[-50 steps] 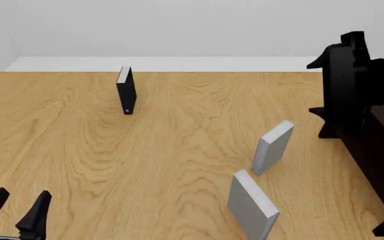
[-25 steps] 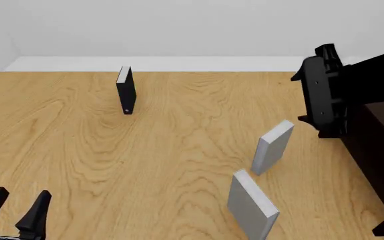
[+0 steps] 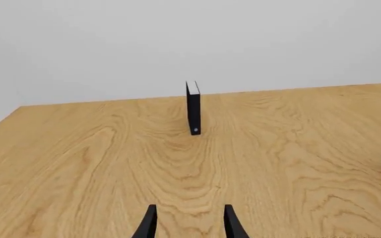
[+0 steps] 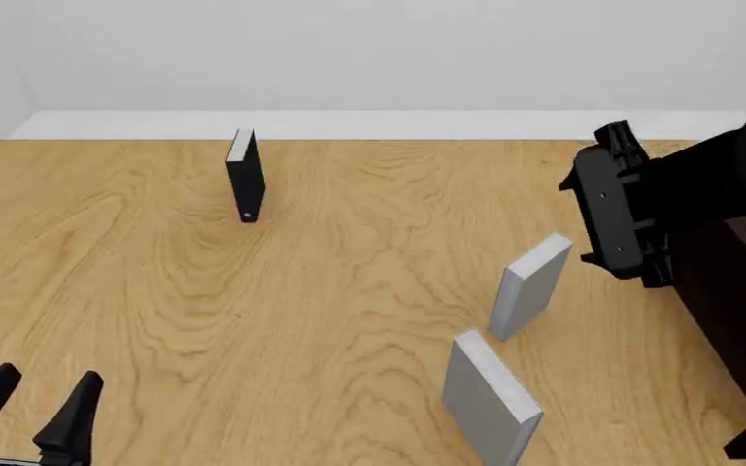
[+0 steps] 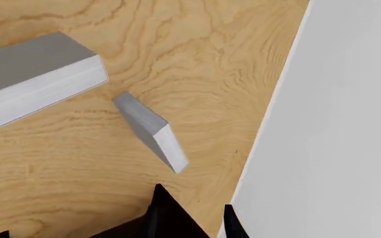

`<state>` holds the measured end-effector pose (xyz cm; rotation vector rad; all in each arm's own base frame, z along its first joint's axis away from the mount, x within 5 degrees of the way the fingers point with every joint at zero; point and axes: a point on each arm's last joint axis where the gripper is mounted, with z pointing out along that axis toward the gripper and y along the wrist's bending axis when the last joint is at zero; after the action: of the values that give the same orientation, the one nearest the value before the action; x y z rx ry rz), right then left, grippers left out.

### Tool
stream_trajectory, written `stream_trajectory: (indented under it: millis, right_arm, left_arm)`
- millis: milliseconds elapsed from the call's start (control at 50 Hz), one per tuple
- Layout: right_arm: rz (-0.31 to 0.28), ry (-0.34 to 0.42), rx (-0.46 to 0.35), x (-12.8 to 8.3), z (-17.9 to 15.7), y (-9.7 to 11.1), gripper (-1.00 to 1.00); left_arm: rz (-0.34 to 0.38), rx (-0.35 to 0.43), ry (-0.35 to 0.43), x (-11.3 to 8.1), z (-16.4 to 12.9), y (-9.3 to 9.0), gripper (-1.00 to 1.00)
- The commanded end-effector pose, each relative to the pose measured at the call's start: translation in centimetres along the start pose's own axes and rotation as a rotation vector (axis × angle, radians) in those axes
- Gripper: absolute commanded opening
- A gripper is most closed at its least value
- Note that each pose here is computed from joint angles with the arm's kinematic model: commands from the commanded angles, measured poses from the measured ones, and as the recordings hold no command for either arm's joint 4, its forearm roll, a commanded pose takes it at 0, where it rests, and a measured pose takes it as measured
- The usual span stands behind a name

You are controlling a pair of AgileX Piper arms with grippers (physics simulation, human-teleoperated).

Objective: Pick up the book on the right and place it on the cabinet shelf.

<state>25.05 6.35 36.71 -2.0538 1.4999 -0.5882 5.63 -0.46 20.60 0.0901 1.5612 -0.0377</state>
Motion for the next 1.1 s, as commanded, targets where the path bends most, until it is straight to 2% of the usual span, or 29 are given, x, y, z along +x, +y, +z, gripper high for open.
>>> stream_trajectory:
  millis: [20, 240, 460, 640, 700, 1100]
  right_arm:
    - [-0.044, -0.004, -0.045, -0.1, 1.2, 1.0, 1.0]
    - [-0.097, 0.005, -0.064, 0.4, 2.7, 2.0, 1.0]
    - [-0.119, -0.01, -0.084, -0.1, 4.3, 1.6, 1.0]
    - [-0.126, 0.0, -0.078, 0.4, 5.0, 1.0, 1.0]
    - [-0.121, -0.01, -0.081, 0.0, 5.4, 0.6, 1.0]
    - [-0.121, -0.021, -0.12, -0.4, 7.4, 0.9, 1.0]
  left_arm:
    - [0.005, 0.012, 0.004, 0.0, 0.0, -0.1, 1.0]
    - [0.008, 0.014, 0.005, 0.1, 0.0, -0.1, 1.0]
    - [0.009, 0.018, 0.01, 0.1, 0.0, -0.1, 1.0]
    - [0.011, 0.017, 0.012, 0.1, 0.0, -0.1, 1.0]
    - [0.011, 0.017, 0.013, 0.1, 0.0, -0.1, 1.0]
    - [0.014, 0.018, 0.016, 0.1, 0.0, -0.1, 1.0]
